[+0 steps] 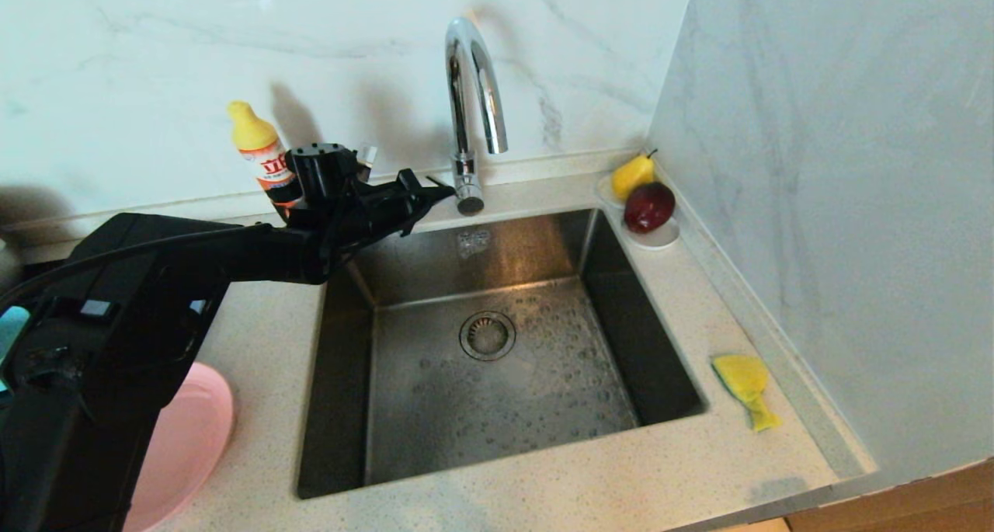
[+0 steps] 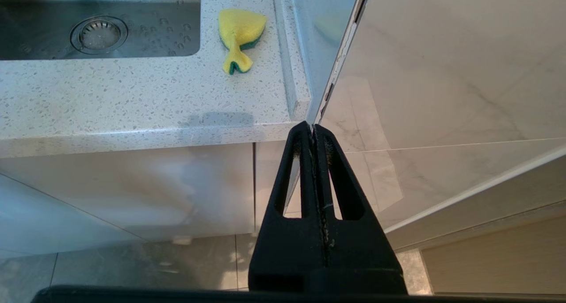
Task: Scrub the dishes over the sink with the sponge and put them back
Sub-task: Turn off the faucet
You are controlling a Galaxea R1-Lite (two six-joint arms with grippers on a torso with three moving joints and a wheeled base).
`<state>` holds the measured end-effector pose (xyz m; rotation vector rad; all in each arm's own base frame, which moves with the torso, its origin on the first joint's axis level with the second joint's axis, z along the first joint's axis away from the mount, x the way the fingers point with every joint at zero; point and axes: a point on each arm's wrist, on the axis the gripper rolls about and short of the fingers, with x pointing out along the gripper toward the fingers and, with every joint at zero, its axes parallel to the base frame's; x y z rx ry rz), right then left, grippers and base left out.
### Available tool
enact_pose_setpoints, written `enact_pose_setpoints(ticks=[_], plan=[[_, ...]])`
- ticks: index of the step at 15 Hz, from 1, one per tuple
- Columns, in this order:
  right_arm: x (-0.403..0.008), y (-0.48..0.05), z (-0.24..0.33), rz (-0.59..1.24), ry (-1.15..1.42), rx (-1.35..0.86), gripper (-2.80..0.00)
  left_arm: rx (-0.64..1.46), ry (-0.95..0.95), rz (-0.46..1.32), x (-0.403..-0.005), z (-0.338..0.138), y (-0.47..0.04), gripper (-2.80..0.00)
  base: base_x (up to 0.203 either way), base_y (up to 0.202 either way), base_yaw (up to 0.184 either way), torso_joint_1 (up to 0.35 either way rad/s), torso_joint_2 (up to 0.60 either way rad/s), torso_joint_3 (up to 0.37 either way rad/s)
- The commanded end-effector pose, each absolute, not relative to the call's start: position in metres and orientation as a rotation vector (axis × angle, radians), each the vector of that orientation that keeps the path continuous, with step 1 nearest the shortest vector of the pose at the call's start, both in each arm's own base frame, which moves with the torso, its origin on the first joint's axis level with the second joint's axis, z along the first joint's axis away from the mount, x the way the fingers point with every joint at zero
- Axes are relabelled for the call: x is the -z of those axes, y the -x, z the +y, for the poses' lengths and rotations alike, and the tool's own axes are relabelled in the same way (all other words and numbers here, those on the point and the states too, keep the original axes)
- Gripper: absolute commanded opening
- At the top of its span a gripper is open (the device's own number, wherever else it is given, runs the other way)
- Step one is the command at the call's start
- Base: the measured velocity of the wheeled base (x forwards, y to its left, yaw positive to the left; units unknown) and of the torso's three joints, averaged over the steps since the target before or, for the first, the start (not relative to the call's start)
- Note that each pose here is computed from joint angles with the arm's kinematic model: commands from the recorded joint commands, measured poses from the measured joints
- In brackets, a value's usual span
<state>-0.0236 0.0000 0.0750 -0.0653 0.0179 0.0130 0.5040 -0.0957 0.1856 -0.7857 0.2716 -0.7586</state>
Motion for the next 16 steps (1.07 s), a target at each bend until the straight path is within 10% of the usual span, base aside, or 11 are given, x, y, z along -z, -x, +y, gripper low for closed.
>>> enact_pose_setpoints(ticks=[1,9,16], plan=[[-0.075,0.024,0.0,0.018,0.066,-0.014,-2.8,0.759,0.789,0.266,-0.187,-0.093,-0.504,-2.8,0.0,0.0,0.0,0.0,0.0,0.0],[-0.075,0.024,0.0,0.018,0.066,-0.014,-2.8,0.751,0.791,0.283,-0.195,-0.088,-0.493,-2.8,0.0,0.0,0.0,0.0,0.0,0.0],[-0.075,0.024,0.0,0.018,0.066,-0.014,-2.8,0.856,0.716,0.166,-0.287,-0.076,-0.366,-2.8,0.0,0.0,0.0,0.0,0.0,0.0]])
